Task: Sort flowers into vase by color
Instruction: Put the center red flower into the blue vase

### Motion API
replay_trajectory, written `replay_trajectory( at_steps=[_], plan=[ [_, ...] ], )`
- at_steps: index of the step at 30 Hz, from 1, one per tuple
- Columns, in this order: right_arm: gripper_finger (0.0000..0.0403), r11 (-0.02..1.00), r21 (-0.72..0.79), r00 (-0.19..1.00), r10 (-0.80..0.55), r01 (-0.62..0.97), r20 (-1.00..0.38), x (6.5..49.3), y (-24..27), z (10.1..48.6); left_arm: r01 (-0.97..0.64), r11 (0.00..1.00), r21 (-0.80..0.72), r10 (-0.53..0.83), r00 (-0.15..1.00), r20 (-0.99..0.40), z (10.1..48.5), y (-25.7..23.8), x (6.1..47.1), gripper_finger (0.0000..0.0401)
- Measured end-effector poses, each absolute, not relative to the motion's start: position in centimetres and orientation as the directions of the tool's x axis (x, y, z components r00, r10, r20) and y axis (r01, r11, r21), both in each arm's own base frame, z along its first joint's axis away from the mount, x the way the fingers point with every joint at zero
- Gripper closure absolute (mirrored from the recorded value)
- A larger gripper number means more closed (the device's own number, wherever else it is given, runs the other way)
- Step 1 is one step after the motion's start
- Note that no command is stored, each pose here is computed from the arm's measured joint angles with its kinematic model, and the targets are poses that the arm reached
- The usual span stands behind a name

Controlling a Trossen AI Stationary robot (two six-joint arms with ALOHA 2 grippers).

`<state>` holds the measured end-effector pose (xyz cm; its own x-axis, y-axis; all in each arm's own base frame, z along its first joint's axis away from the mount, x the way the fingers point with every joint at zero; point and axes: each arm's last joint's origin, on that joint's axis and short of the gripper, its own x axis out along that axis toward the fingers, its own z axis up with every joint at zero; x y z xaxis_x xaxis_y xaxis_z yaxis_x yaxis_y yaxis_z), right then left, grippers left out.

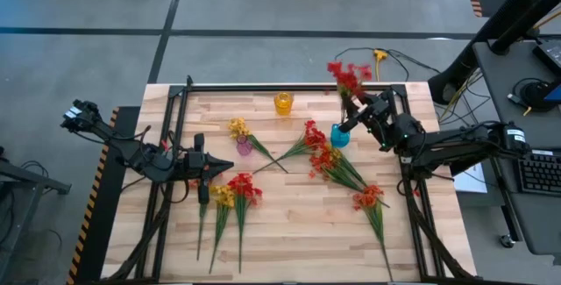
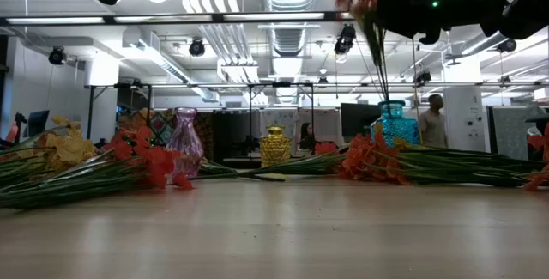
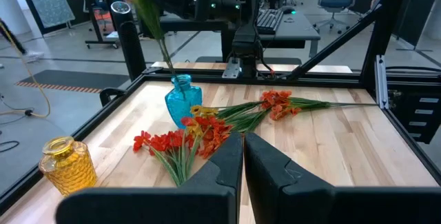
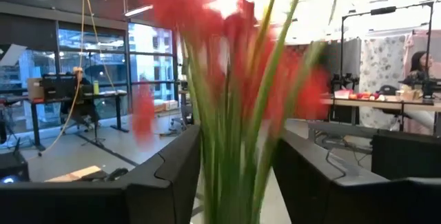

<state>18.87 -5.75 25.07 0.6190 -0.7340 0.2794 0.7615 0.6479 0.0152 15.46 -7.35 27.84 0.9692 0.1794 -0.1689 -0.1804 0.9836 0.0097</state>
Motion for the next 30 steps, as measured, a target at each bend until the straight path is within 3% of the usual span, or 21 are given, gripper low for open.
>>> replay_trajectory(
  at_steps=[16,23,30],
  plan=[
    [0.0158,0.679,0.06,0.664,-0.73,0.732,0.165,18.7,-5.4,25.9,-0.18,0.984,0.01,0.179,0.969,-0.169,27.8,-7.3,15.5,0.0401],
    [0.0126,0.676,0.056,0.678,-0.735,0.735,-0.018,18.6,-5.3,27.7,-0.18,0.984,0.01,0.18,0.969,-0.169,27.8,-7.3,15.5,0.0401],
    [0.0119,0.613,0.04,0.603,-0.76,0.789,-0.244,17.8,-5.3,29.9,-0.18,0.984,0.009,0.179,0.969,-0.169,27.8,-7.3,15.5,0.0401]
  ],
)
